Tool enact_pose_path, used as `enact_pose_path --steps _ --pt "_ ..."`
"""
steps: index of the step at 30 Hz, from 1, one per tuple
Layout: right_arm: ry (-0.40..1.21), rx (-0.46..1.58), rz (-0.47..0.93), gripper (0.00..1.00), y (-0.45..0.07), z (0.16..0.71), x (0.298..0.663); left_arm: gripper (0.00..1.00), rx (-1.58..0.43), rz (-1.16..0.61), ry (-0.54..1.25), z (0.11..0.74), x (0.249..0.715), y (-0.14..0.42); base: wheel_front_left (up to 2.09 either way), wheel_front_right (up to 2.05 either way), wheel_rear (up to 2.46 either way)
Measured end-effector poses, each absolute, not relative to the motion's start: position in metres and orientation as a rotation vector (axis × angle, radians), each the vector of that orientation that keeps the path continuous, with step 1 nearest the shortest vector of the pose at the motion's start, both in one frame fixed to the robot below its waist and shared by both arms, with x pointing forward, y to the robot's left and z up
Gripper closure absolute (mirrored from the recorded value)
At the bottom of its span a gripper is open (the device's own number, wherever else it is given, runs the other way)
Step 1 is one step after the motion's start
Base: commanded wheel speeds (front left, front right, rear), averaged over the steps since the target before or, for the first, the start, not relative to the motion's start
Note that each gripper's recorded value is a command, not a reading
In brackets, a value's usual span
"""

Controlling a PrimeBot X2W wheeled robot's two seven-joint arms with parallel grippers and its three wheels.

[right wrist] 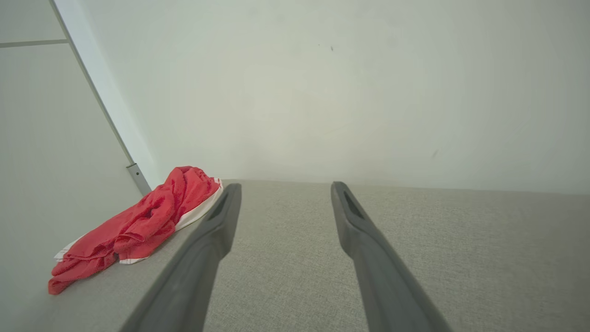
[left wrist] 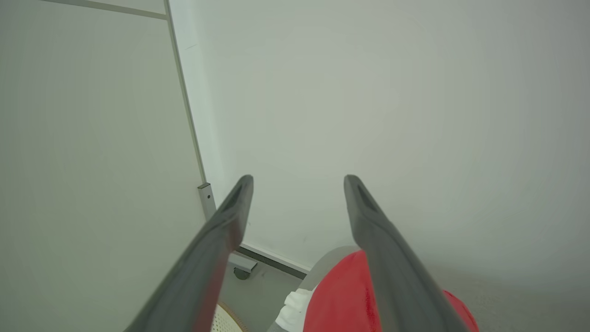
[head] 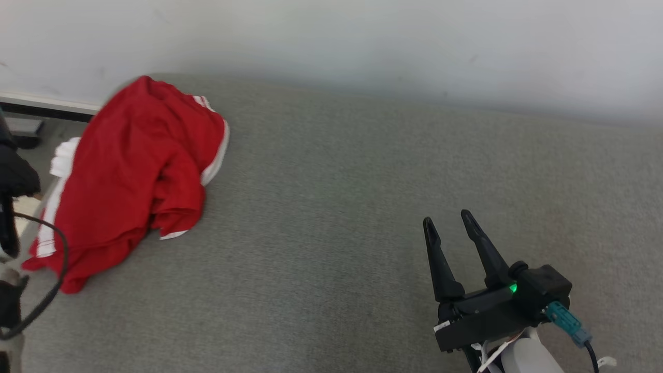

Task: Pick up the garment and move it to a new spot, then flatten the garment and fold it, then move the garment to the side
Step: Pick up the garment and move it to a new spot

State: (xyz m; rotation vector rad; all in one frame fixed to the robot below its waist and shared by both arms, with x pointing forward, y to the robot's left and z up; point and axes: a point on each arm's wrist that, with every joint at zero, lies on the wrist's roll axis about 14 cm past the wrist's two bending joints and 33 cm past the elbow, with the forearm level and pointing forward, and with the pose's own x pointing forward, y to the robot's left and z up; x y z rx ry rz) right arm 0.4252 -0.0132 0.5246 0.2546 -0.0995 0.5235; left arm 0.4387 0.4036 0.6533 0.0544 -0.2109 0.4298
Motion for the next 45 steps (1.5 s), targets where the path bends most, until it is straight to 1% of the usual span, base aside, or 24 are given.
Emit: enact_pose_path --steps 6,7,11,16,19,23,28,33,36,37,38,42,45 --pt "-0.059 0.27 0.42 0.0 -0.049 0.502 0.441 0.0 0.052 0.333 -0.084 0.623 0.516 0.379 0.0 0.0 0.0" --pt "-0.059 0.27 0.42 0.0 -0.049 0.502 0.441 0.0 0.052 0.333 -0.084 0.623 0.516 0.379 0.0 0.0 0.0" --pt "-0.023 0.266 0.354 0.0 -0.072 0.484 0.445 0.0 0.022 0.271 0.046 0.579 0.554 0.356 0.0 0.0 0.0" --pt "0.024 0.255 0.283 0.0 -0.097 0.464 0.444 0.0 0.014 0.214 0.18 0.531 0.583 0.333 0.0 0.0 0.0" --pt "0.044 0.248 0.25 0.0 -0.108 0.456 0.443 0.0 -0.006 0.205 0.322 0.491 0.586 0.326 0.0 0.0 0.0" --pt "0.053 0.24 0.226 0.0 -0.117 0.452 0.443 0.0 -0.011 0.209 0.422 0.462 0.586 0.326 0.0 0.0 0.0" --pt "0.064 0.236 0.207 0.0 -0.123 0.447 0.442 0.0 0.008 0.243 0.638 0.42 0.57 0.332 0.0 0.0 0.0" --pt "0.069 0.233 0.196 0.0 -0.127 0.445 0.442 0.0 -0.021 0.267 0.732 0.406 0.564 0.331 0.0 0.0 0.0" --pt "0.067 0.232 0.194 0.0 -0.128 0.446 0.441 0.0 -0.021 0.276 0.756 0.403 0.56 0.333 0.0 0.0 0.0" --pt "0.066 0.232 0.194 0.0 -0.128 0.447 0.441 0.95 -0.019 0.282 0.751 0.405 0.56 0.334 0.0 0.0 0.0" --pt "0.065 0.232 0.194 0.0 -0.128 0.447 0.441 1.0 -0.014 0.282 0.739 0.407 0.561 0.334 0.0 0.0 0.0" --pt "0.056 0.231 0.195 0.0 -0.128 0.451 0.44 1.0 -0.001 0.285 0.689 0.419 0.563 0.335 0.0 0.0 0.0" --pt "0.044 0.231 0.196 0.0 -0.128 0.456 0.44 1.0 0.024 0.282 0.562 0.445 0.573 0.341 0.0 0.0 0.0"
